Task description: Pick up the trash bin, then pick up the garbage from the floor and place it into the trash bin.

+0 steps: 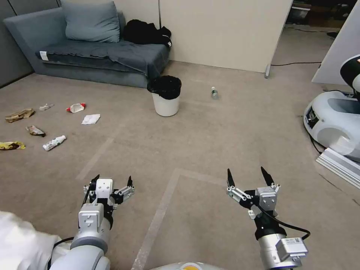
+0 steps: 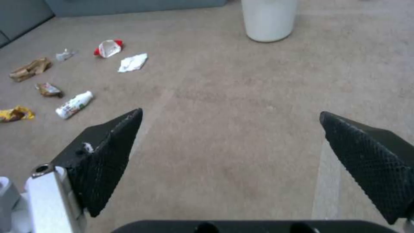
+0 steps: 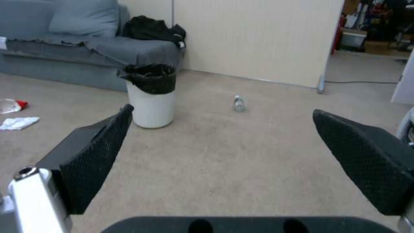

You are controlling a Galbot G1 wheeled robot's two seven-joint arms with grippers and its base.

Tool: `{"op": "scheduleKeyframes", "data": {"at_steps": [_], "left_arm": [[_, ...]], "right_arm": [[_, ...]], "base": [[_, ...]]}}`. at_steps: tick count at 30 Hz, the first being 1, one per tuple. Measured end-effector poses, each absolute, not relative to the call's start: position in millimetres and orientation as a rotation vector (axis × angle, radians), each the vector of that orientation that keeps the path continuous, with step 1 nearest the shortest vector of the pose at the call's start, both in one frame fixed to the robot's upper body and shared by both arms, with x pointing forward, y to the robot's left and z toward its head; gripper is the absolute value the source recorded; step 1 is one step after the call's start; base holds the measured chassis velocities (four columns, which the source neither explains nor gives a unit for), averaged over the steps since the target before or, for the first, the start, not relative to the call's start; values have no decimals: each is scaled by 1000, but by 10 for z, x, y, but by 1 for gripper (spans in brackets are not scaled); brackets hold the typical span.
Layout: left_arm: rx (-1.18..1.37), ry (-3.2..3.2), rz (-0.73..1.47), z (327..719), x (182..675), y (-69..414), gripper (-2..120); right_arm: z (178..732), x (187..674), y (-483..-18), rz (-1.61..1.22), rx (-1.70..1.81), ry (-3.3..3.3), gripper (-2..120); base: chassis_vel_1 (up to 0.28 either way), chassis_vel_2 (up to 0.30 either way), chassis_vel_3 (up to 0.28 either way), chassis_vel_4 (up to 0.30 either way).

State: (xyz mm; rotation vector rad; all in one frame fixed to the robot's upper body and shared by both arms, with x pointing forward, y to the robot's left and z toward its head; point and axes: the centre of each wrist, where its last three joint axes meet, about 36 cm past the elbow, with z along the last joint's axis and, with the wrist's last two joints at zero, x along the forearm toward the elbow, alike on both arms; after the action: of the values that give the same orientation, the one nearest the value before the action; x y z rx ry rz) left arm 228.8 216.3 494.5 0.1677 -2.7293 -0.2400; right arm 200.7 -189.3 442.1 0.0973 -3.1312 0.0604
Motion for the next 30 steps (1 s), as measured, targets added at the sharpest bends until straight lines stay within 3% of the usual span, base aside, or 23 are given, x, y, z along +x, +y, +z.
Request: {"op": "scheduleKeyframes", "data": {"at_steps": [30], "left_arm": [[171,-2733,-235,4936,2298,2143,100]], "right_arm": [[4416,2014,-1897,56,105,-3130,100]], "base": [[-106,108,110,-109]]}}
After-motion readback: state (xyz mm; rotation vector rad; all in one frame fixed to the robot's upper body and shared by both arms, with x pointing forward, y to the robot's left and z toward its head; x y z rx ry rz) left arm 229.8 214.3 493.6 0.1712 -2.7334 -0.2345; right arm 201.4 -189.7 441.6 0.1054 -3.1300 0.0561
